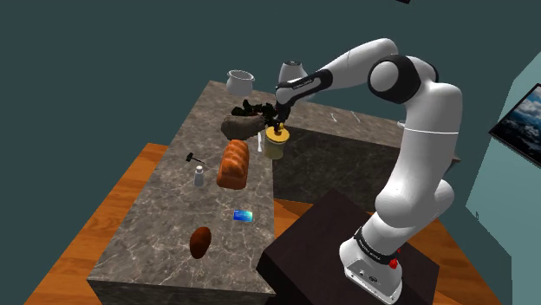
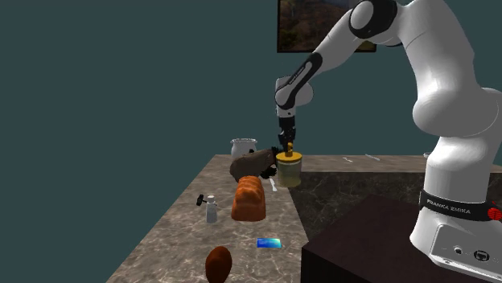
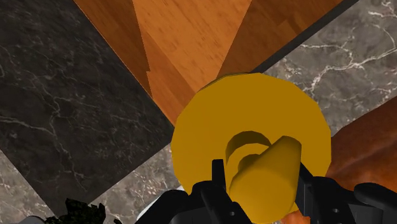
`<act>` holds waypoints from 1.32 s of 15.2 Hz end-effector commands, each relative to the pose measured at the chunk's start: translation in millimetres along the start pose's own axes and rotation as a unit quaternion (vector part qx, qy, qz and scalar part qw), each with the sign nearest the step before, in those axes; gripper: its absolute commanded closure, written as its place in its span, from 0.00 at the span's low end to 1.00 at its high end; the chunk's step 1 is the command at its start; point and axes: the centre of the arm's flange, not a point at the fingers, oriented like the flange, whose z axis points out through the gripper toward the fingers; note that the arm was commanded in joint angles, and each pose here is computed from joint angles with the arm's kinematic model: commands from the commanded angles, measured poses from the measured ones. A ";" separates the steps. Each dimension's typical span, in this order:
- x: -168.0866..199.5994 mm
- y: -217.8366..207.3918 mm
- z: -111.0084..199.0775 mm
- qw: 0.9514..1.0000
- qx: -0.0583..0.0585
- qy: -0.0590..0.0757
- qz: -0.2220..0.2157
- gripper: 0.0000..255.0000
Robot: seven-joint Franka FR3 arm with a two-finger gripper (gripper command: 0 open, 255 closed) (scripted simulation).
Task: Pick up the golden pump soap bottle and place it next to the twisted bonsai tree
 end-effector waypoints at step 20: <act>0.1 -13.7 82.7 1.000 0.000 0.001 0.000 1.00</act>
